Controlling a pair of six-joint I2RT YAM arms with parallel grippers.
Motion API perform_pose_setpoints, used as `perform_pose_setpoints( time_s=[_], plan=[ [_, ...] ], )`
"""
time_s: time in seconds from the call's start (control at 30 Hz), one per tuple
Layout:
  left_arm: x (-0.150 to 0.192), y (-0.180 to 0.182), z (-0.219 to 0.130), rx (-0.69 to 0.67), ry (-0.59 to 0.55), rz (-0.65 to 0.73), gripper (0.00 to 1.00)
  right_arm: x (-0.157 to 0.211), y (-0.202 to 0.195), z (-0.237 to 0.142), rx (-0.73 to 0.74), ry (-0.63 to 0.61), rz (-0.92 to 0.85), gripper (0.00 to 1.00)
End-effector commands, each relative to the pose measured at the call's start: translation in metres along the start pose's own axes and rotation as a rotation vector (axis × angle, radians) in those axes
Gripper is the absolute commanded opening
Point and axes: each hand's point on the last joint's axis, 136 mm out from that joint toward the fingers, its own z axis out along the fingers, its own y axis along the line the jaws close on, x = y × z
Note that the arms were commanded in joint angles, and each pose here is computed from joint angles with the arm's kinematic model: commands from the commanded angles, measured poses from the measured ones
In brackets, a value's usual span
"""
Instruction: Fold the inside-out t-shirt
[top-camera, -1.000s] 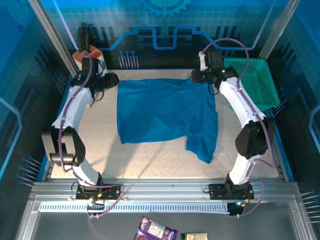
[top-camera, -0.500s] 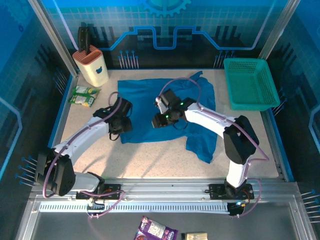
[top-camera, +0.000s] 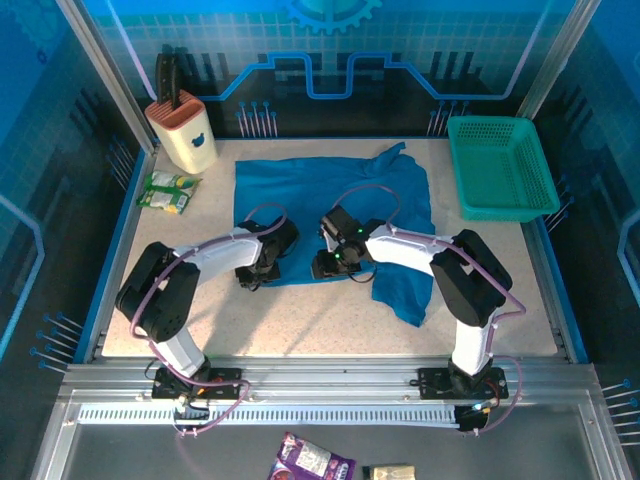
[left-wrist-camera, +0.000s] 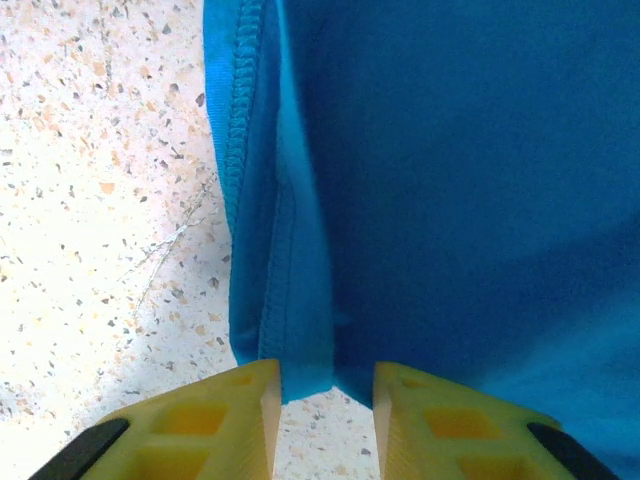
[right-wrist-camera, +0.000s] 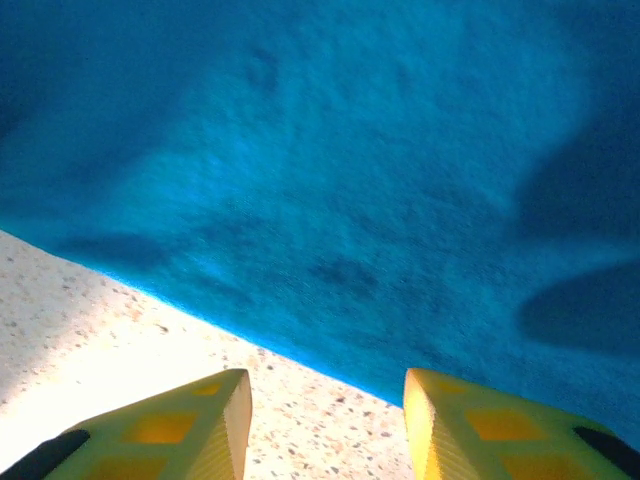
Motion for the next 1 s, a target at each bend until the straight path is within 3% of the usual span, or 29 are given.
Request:
perform_pose_setpoints(
  time_s=[0.0,0.53,0.8,0.97],
  plan=[
    [-0.005,0.004,-0.001,-0.051,-0.02,-0.01,0.32,0.006,-0.011,0.007,0.029,0.009,0.049,0.45],
    [-0.003,0.015,0.008,-0.095,-0.004,0.01,0.27,0.016,-0.04,0.01,0.097,0.027,0.085,0.44],
    [-0.007,0.02,0.003,-0.081,-0.017,0.0,0.11,0.018,-0.048,0.008,0.114,0.025,0.095,0.43],
    [-0.017,0.019,-0.019,-0.021,-0.061,0.0,0.0,0.02,-0.059,0.011,0.132,0.032,0.111,0.43]
  ],
)
